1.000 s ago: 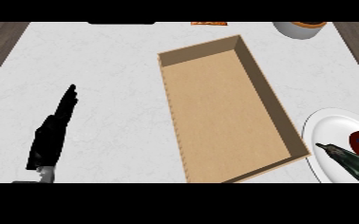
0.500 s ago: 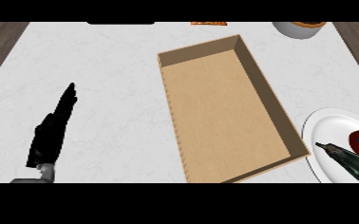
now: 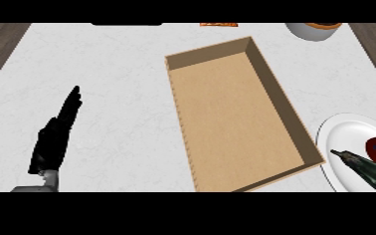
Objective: Pick the can from the plate and place it in the cardboard box
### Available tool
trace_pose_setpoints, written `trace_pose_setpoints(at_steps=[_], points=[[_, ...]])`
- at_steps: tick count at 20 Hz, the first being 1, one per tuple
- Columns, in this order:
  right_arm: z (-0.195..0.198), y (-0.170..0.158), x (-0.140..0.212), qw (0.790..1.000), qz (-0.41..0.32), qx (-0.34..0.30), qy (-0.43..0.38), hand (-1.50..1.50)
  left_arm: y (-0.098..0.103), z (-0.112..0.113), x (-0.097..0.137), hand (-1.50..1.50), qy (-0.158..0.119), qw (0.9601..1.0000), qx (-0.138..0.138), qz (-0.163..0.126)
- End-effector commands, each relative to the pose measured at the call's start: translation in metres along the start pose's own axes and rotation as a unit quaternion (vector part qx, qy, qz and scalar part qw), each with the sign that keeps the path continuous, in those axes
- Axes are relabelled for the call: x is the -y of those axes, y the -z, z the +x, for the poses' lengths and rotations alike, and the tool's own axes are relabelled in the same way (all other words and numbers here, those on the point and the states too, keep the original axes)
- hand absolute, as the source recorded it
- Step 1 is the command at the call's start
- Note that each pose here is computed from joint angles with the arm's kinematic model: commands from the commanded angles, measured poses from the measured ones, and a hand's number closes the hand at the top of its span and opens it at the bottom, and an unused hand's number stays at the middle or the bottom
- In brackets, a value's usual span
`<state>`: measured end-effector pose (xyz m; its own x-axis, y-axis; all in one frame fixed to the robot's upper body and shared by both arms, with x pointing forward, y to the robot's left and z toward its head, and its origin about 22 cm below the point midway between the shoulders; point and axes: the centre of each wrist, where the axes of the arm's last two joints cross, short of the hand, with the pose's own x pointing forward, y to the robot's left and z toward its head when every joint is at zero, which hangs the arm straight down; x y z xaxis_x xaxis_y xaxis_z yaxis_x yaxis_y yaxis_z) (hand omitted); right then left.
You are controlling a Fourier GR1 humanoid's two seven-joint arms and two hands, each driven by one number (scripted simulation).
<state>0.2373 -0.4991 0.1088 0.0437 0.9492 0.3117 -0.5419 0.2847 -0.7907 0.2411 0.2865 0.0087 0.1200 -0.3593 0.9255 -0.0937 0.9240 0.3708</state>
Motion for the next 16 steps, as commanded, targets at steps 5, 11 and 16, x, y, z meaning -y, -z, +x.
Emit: trace_pose_setpoints(at_steps=[5, 11, 16], points=[[-0.003, 0.006, 0.003, 1.0, -0.006, 0.001, 0.01, -1.5, -0.001, 0.001, 0.011, 0.0, 0.002, 1.0, -0.001, 0.007], [0.012, 0.027, -0.02, 1.0, 0.004, 0.003, 0.005, -1.5, -0.008, -0.011, -0.005, 0.0, -0.005, 1.0, -0.006, -0.004], [-0.017, 0.02, -0.029, 1.0, 0.011, -0.004, -0.008, -1.5, 0.003, -0.004, 0.001, 0.0, 0.005, 1.0, 0.001, -0.002]])
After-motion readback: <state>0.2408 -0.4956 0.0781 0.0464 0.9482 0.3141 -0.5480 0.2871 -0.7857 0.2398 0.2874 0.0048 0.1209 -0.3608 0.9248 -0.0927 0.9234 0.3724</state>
